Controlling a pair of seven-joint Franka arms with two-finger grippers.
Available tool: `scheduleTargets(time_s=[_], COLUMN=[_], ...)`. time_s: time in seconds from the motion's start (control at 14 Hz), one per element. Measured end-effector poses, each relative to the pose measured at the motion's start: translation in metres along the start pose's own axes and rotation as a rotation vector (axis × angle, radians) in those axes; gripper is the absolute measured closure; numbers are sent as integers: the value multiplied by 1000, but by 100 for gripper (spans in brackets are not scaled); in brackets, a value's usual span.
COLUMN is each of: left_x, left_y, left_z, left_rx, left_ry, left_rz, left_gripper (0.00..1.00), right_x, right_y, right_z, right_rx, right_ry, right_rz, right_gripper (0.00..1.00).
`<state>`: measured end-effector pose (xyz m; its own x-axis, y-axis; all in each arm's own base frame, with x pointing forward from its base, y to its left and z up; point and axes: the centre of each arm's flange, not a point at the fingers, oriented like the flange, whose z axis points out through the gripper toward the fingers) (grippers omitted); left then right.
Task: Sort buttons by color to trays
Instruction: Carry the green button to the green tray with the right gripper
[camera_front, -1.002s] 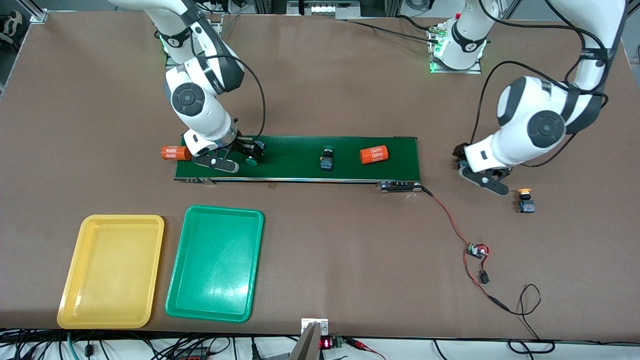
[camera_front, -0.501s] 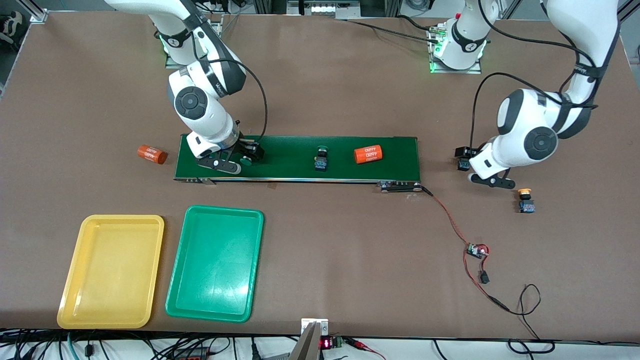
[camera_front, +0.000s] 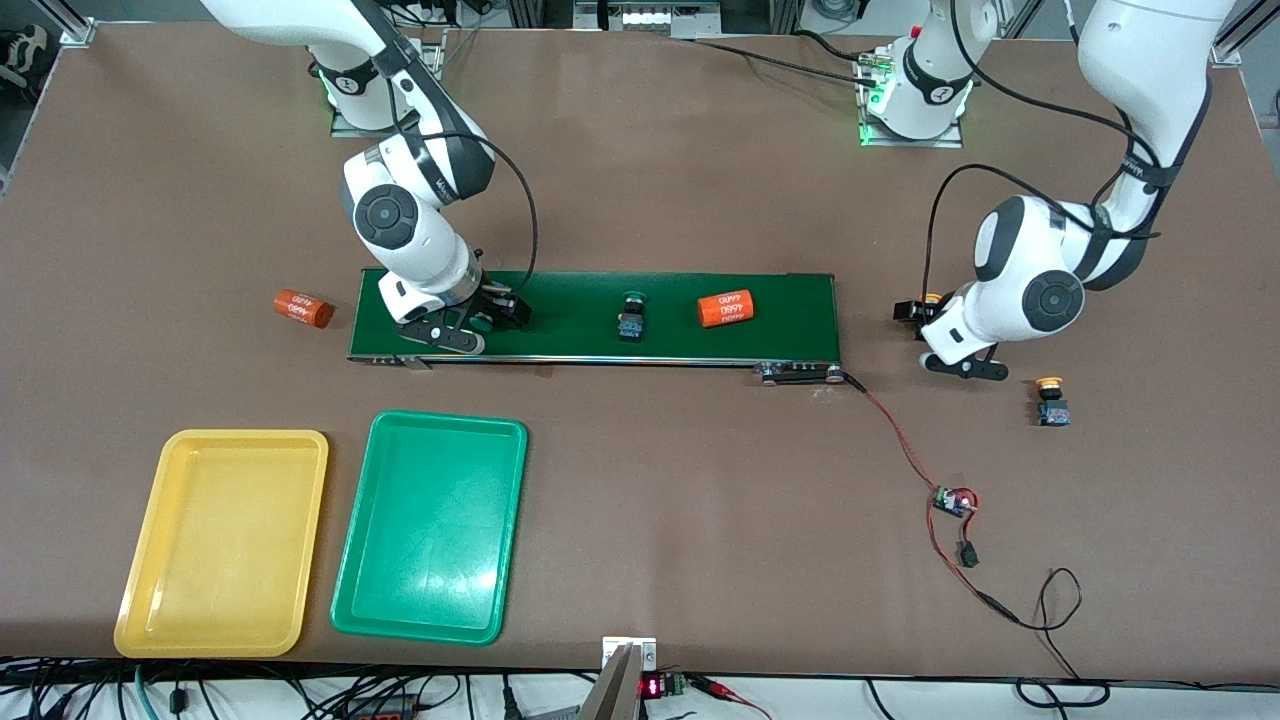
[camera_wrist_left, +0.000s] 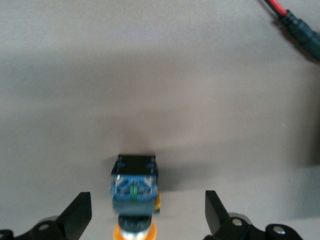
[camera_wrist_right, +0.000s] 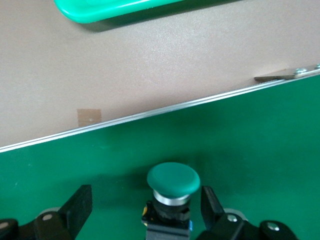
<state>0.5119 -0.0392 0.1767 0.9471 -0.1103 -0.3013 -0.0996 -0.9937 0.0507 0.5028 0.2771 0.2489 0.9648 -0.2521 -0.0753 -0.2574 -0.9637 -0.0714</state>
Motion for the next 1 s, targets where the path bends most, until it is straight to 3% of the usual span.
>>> scheduleTargets(time_s=[0.07,0.14,0.21,0.43,0.5,0.57,0.79,1.0], left_x=[1,2,2,3,3,2,3,11], left_y=[-2,-3,-4,-5,-5,-6,-7,0], left_z=[9,18,24,21,18,15,8,-27], left_rx=[-6,-12,-16,-13,-11,-9,-5,8], left_ry=[-5,-14,-22,-18,-21,-26,-30,-44], left_rz=[-3,-6,-9,-9,-10,-10,-11,0], left_gripper=[0,0,6,37,47,57,58,58], right_x=[1,2,2,6,8,11,37,82], right_y=[1,2,3,6,8,8,15,23], right_z=[2,3,3,3,2,-1,-29,-83], right_rx=[0,-1,-1,-3,-2,1,23,64], right_ry=[0,-1,-1,2,5,11,71,178], right_rz=[2,5,6,15,18,22,-7,-60], right_gripper=[8,22,32,62,67,67,67,67])
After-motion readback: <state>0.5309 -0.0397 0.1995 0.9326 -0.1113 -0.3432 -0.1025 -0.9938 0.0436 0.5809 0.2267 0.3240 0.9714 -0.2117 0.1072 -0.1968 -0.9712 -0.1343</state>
